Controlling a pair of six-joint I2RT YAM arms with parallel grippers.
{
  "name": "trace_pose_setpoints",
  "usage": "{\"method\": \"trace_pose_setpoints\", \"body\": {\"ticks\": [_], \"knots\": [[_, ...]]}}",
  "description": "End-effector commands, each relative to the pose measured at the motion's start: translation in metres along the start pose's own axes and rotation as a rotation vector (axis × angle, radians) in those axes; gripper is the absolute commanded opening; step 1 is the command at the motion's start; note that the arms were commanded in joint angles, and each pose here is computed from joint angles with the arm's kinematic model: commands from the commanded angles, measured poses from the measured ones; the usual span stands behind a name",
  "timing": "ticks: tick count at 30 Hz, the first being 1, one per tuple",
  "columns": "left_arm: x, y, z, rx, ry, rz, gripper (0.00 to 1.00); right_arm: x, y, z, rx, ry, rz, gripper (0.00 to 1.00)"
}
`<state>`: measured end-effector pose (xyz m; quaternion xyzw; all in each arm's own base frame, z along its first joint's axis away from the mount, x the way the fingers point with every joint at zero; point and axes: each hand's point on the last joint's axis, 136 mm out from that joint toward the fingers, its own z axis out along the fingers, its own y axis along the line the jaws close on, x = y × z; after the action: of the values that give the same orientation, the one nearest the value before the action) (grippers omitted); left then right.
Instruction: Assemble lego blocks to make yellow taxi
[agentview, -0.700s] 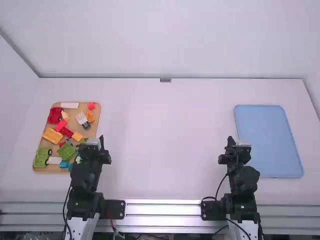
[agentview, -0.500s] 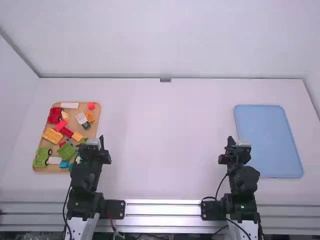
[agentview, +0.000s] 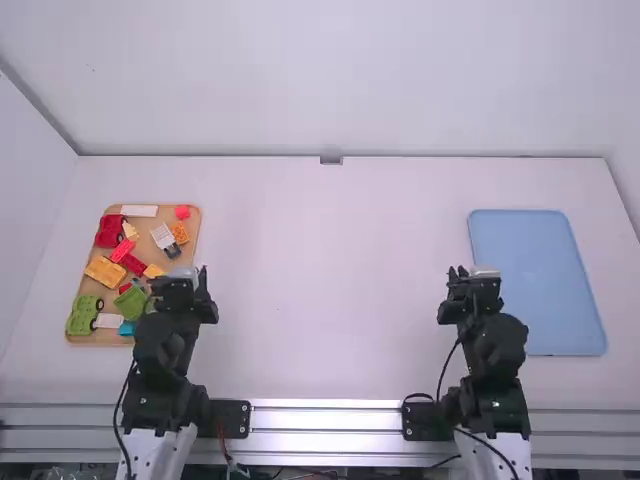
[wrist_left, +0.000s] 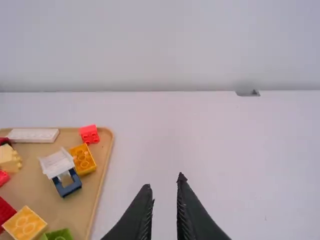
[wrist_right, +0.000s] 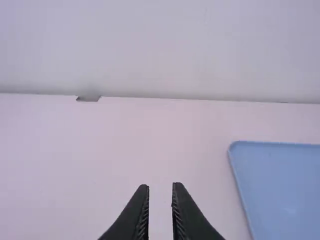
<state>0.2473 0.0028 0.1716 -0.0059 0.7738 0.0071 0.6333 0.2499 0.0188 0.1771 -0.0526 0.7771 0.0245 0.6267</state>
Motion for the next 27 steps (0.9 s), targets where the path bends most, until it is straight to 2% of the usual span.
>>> {"method": "trace_pose_setpoints", "body": {"ticks": [1,7,9,12,15,21,22,27], "knots": [[-0.022,0.004,-0.002,-0.026,-0.009,-0.001,0.17,-0.033,0.01,-0.002,-0.059,-0.022,-0.026,0.17],[-0.042,0.013,0.003,-0.084,0.05,-0.034,0.26,-0.067,0.028,0.009,-0.162,0.022,-0.125,0.26],[-0.052,0.024,0.007,-0.145,0.09,-0.073,0.31,-0.085,0.041,0.017,-0.232,0.04,-0.177,0.31],[-0.06,0.03,0.011,-0.183,0.131,-0.098,0.36,-0.099,0.055,0.027,-0.305,0.063,-0.233,0.37],[-0.07,0.035,0.017,-0.2,0.17,-0.115,0.42,-0.108,0.073,0.037,-0.393,0.091,-0.289,0.42],[-0.091,0.058,0.035,-0.285,0.253,-0.17,0.55,-0.129,0.127,0.065,-0.624,0.12,-0.398,0.55],[-0.092,0.059,0.036,-0.289,0.256,-0.172,0.55,-0.13,0.129,0.066,-0.631,0.121,-0.401,0.55],[-0.106,0.076,0.054,-0.361,0.318,-0.202,0.65,-0.13,0.17,0.09,-0.765,0.185,-0.489,0.66]]}}
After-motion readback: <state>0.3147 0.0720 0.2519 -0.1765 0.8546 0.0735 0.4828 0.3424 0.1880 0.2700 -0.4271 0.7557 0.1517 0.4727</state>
